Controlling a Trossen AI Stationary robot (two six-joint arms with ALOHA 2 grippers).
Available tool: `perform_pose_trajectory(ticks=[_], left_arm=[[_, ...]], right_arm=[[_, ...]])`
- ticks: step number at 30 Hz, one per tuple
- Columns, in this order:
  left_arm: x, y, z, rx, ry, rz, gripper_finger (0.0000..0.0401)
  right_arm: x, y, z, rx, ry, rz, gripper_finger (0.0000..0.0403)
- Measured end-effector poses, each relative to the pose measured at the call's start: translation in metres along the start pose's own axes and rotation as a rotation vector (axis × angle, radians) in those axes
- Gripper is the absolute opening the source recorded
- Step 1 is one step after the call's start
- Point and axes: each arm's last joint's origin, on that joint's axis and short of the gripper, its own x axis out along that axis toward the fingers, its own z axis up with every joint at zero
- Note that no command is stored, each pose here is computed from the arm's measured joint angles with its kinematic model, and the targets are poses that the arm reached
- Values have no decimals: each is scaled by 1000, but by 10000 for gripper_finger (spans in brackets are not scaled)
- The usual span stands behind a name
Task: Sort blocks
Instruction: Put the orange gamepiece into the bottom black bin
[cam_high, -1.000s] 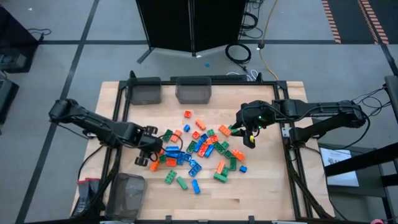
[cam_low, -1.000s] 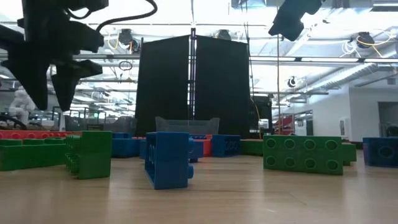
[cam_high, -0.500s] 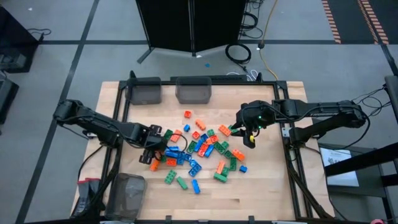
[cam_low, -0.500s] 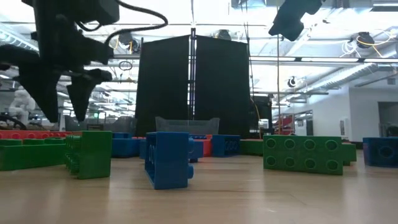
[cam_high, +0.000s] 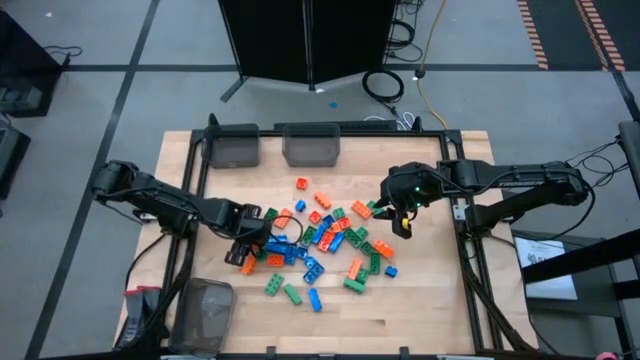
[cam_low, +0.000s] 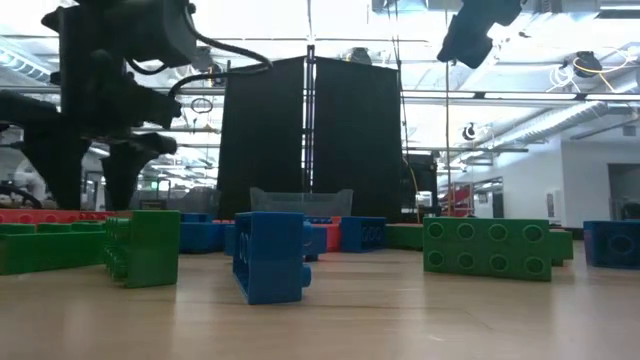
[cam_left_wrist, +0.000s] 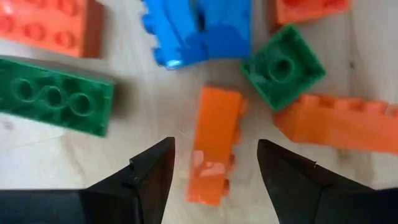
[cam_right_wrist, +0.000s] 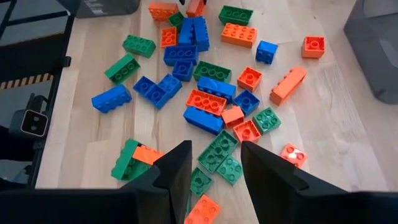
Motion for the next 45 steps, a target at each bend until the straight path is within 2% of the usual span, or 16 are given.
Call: perform_pose_trajectory(ticks=[4,10,13,19,22,25,32,38,41,45], left_arm=[[0,4,0,-18,-1,28,198],[3,8,2,-13,-23,-1,85],[6,9,0,-27,-34,-15,44],[4,11,1,-42,-36,-29,39],[-1,11,2,-87,-34,-26,39],[-11,11,2,-119,-20,-14,2],[-36,13,4,-176,-58,30,4],[-42,15,2,-237,-83,84,3],[-47,17,0,-312,-107,128,2],[-70,21,-3,-488,-166,157,1]], right_arm=[[0,0,0,-1,5,-4,135],[0,0,0,-1,4,-4,135],[0,0,0,0,4,-4,135],[0,0,0,19,3,-3,135],[0,0,0,26,3,-3,135],[0,0,0,27,2,-3,135],[0,0,0,26,-2,-4,135],[0,0,0,23,-2,-5,135],[0,0,0,26,-2,-6,135],[0,0,0,26,-2,-6,135]])
